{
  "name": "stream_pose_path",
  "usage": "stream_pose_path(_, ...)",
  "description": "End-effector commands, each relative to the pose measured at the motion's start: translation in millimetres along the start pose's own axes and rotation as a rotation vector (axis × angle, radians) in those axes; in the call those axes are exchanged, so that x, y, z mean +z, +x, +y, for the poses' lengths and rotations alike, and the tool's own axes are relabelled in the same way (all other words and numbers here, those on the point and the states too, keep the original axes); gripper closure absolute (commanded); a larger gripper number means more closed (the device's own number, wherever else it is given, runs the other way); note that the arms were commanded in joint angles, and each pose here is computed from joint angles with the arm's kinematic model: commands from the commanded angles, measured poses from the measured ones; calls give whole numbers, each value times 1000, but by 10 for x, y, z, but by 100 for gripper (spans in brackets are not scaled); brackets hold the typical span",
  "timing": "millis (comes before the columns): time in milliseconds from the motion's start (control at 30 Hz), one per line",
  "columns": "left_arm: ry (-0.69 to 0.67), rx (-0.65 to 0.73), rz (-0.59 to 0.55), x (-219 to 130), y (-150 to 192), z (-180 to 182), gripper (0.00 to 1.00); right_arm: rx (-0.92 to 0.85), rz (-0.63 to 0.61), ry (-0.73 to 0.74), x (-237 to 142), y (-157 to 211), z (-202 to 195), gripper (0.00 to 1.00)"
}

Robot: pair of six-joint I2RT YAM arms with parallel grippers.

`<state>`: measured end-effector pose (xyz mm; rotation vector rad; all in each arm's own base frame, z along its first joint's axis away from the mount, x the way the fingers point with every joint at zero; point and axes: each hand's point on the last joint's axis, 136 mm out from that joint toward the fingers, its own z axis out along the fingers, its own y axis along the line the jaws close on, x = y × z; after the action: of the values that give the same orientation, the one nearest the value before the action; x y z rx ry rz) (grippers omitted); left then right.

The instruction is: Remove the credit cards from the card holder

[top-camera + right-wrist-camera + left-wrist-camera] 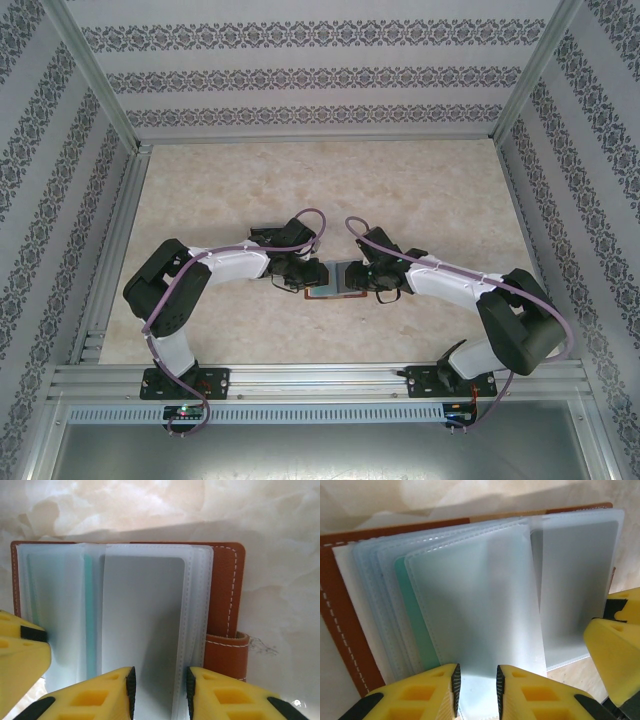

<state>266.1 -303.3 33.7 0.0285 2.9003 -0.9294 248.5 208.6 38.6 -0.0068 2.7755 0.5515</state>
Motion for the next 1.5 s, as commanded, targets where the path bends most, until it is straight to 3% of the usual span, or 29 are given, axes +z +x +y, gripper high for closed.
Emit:
stream_pose_path(0,-23,-19,34,66,56,81,71,-8,-21,-55,-91,-78,180,64)
stream_pose_path(433,-20,-15,41,68,62,72,71,-7,-44,-4,-126,-111,92,60)
stream_pose_path(800,-18,-15,41,77,62,73,71,-13,-16,-148,-110,-105,377,66)
stream_pose_path(1200,-20,-13,40,71,64,76,71,-15,-13,-230,-163,-146,558,62)
stream_pose_path(1467,-25,-13,39,67,68,88,71,6,-87,-29,-260,-224,179,56)
